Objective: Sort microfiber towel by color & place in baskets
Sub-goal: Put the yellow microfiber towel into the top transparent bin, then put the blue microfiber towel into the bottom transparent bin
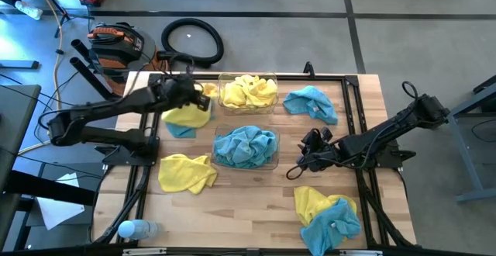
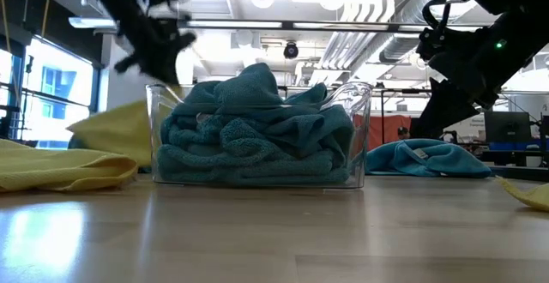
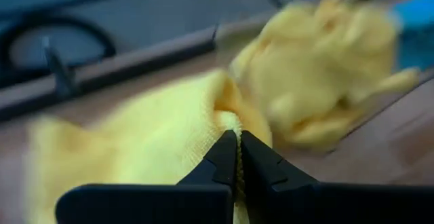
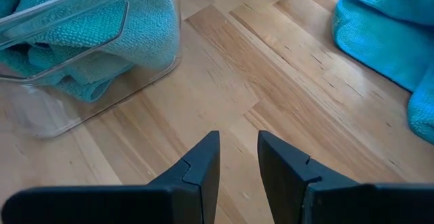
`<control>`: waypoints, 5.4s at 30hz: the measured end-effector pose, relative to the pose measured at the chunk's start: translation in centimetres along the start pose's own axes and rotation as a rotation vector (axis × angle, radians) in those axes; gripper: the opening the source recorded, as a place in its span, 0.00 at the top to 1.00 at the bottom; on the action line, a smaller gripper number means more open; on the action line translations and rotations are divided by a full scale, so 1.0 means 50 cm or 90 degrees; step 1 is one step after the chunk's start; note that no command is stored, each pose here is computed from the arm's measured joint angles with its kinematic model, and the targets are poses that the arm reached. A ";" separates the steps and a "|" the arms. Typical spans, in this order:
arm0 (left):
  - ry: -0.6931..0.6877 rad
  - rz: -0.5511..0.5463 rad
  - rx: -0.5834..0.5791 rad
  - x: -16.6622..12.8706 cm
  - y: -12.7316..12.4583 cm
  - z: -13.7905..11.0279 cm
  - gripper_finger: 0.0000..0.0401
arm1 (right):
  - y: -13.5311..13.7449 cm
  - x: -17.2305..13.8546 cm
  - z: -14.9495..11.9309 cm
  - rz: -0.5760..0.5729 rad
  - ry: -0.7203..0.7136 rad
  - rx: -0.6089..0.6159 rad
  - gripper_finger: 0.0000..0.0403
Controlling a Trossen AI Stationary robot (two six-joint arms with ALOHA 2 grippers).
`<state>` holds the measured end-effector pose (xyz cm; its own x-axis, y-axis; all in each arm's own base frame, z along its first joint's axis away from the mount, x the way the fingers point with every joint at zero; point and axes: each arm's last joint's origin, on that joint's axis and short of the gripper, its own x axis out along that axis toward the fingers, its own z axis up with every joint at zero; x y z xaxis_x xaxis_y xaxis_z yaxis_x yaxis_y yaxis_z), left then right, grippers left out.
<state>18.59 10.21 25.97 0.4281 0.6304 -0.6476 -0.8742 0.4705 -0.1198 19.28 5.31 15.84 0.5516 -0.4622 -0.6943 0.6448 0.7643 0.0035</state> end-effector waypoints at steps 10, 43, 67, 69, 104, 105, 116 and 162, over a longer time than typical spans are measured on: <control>-0.180 -0.035 0.062 -0.117 -0.065 0.188 1.00 | 0.000 0.000 0.000 0.000 0.000 0.003 0.77; 0.085 0.207 0.247 0.100 -0.212 0.269 1.00 | -0.002 0.000 -0.002 -0.006 0.005 -0.009 0.77; 0.255 0.044 0.222 0.372 -0.252 0.168 1.00 | 0.000 0.000 -0.004 0.010 0.024 0.024 0.77; 0.270 0.013 0.205 0.400 -0.256 0.155 1.00 | 0.000 0.000 -0.004 0.010 0.024 0.025 0.77; 0.192 -0.014 0.208 0.292 -0.268 0.213 0.75 | 0.003 0.011 -0.013 -0.008 0.035 0.008 0.77; 0.182 -0.024 0.220 0.273 -0.272 0.220 0.75 | 0.003 0.011 -0.013 -0.008 0.035 0.008 0.77; 0.042 -0.125 0.335 0.060 -0.322 0.159 0.75 | 0.003 0.011 -0.013 -0.007 0.036 0.008 0.77; -0.239 -0.402 0.305 -0.090 0.069 -0.270 0.75 | -0.243 0.123 0.183 -0.301 0.013 0.229 0.44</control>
<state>10.55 0.68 18.30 0.9202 0.2866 -0.2668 -0.2946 0.9556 0.0105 19.67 -10.94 18.12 0.1530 -0.7043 -0.6932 0.9590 0.2751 -0.0679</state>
